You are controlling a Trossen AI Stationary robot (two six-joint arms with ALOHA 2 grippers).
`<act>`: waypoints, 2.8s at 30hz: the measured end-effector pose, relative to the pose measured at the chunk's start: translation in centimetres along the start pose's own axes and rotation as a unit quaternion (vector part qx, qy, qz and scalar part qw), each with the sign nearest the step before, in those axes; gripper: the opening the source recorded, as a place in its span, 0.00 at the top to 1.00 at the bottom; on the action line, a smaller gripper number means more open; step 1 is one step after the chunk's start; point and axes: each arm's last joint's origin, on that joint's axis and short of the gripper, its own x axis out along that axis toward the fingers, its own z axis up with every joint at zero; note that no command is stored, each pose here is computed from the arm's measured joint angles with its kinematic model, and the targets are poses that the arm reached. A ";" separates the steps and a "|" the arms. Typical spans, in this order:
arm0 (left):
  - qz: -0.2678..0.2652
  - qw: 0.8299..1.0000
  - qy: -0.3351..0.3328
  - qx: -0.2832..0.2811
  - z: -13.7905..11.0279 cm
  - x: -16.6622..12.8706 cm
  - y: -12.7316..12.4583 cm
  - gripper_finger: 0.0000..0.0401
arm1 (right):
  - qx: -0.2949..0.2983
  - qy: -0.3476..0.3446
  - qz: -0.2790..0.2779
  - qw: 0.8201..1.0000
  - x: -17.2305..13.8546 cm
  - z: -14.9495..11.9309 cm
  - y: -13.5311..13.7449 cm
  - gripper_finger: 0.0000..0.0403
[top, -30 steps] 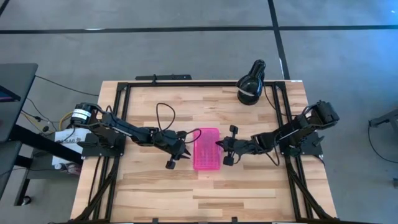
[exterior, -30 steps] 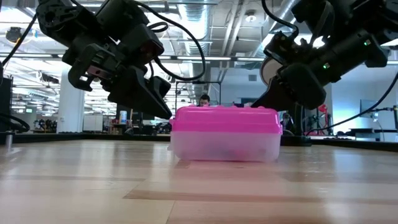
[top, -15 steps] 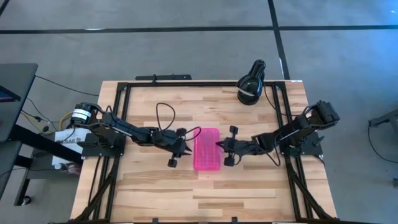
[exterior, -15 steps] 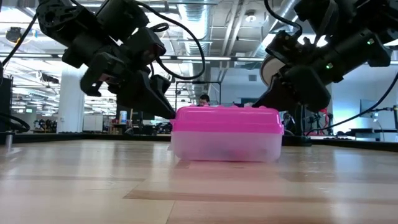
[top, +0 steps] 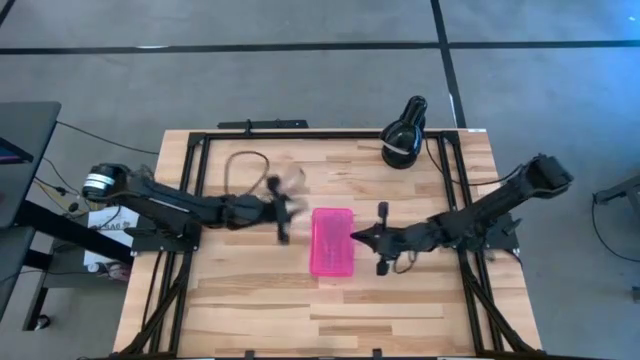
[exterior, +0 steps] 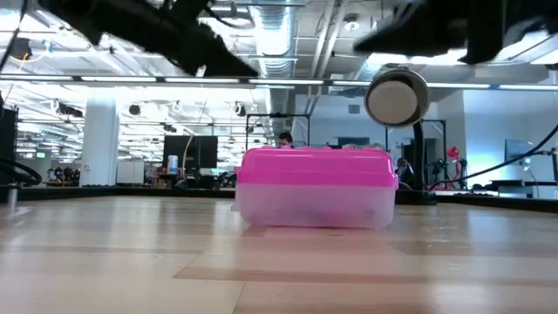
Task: Pick & place school supplies into a supply box
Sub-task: Return to Home Position
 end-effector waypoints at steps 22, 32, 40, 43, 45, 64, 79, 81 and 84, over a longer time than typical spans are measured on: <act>0.001 0.985 -0.167 -0.034 3.3 -7.9 9.7 0.84 | 0.058 -0.130 -0.009 0.990 -8.7 -0.4 -12.7 1.00; -0.114 0.983 -0.128 -0.063 0.6 -7.8 11.7 0.84 | 0.116 -0.112 0.051 0.986 -8.4 -4.9 -14.0 1.00; -0.071 0.980 -0.176 -0.061 -1.8 -11.5 10.9 0.84 | 0.138 -0.183 0.011 0.973 -9.7 -8.8 -12.2 1.00; -0.048 0.975 -0.204 -0.075 -3.4 -12.8 10.1 0.84 | 0.146 -0.202 0.008 0.968 -10.1 -9.7 -11.3 1.00; -0.041 0.971 -0.219 -0.081 -4.4 -13.3 9.5 0.84 | 0.150 -0.200 0.014 0.968 -10.0 -10.4 -10.6 1.00; -0.035 0.949 -0.280 -0.140 -9.5 -15.2 5.9 0.84 | 0.187 -0.226 0.000 0.956 -9.6 -11.1 -7.7 1.00; -0.074 0.958 -0.246 -0.125 -9.5 -14.9 3.9 0.84 | 0.187 -0.175 -0.053 0.965 -9.5 -10.7 -6.1 1.00; -0.087 0.960 -0.234 -0.125 -9.7 -14.8 3.6 0.84 | 0.191 -0.159 -0.042 0.968 -9.5 -11.0 -5.8 1.00; -0.102 0.966 -0.202 -0.129 -10.2 -14.6 3.2 0.84 | 0.195 -0.140 -0.029 0.970 -9.7 -11.3 -5.5 1.00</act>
